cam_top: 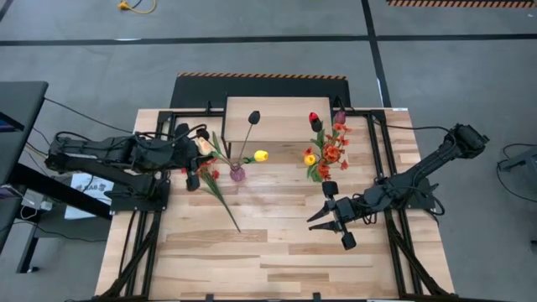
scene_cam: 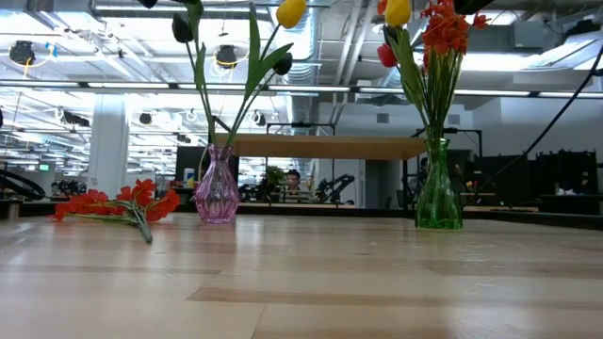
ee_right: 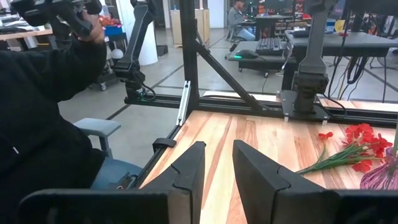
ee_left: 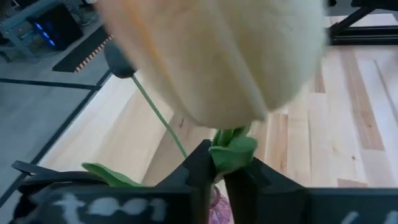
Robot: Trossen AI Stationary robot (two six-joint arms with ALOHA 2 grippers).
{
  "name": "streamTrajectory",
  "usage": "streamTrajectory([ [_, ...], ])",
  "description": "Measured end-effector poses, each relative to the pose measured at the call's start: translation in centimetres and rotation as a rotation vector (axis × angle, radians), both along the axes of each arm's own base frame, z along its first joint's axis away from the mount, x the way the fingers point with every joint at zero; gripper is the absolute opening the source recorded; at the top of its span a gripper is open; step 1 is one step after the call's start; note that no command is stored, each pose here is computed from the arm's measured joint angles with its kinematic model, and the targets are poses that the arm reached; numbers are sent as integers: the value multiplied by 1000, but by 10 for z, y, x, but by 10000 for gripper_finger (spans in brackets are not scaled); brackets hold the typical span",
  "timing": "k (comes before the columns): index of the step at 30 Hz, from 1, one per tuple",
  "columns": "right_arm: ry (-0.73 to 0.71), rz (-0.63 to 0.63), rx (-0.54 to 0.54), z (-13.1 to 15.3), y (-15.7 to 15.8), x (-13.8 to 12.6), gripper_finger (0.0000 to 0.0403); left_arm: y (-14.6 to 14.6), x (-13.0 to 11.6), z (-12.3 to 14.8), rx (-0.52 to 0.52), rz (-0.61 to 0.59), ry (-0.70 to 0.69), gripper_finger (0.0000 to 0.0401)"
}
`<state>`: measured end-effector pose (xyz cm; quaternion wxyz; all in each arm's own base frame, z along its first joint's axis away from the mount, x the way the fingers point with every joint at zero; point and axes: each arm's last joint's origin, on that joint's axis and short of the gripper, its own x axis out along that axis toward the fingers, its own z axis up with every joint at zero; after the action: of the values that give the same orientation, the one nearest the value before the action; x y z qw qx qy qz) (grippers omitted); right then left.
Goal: Pick and place flowers into a vace then onto a shelf
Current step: Put the light orange tulip into the purple vase, then put the orange flowers into the purple vase
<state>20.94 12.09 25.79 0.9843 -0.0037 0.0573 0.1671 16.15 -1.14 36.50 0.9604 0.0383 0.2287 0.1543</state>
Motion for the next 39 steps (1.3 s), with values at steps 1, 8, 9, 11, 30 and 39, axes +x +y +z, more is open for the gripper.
streamTrajectory([
  [1,0,0,0,0,0,0,75,0,0,0,-3,-1,1,34],
  [8,0,0,0,0,0,0,75,-1,1,-2,-32,-12,10,99],
  [9,0,0,0,0,0,0,75,-1,2,-2,-35,-11,12,108],
  [11,0,0,0,0,0,0,75,-1,3,-4,-36,-11,24,123],
  [30,15,-2,10,-1,0,0,75,-2,11,-10,-79,22,70,183],
  [39,21,-2,6,-2,0,0,75,-3,-16,21,-233,-59,-29,183],
])
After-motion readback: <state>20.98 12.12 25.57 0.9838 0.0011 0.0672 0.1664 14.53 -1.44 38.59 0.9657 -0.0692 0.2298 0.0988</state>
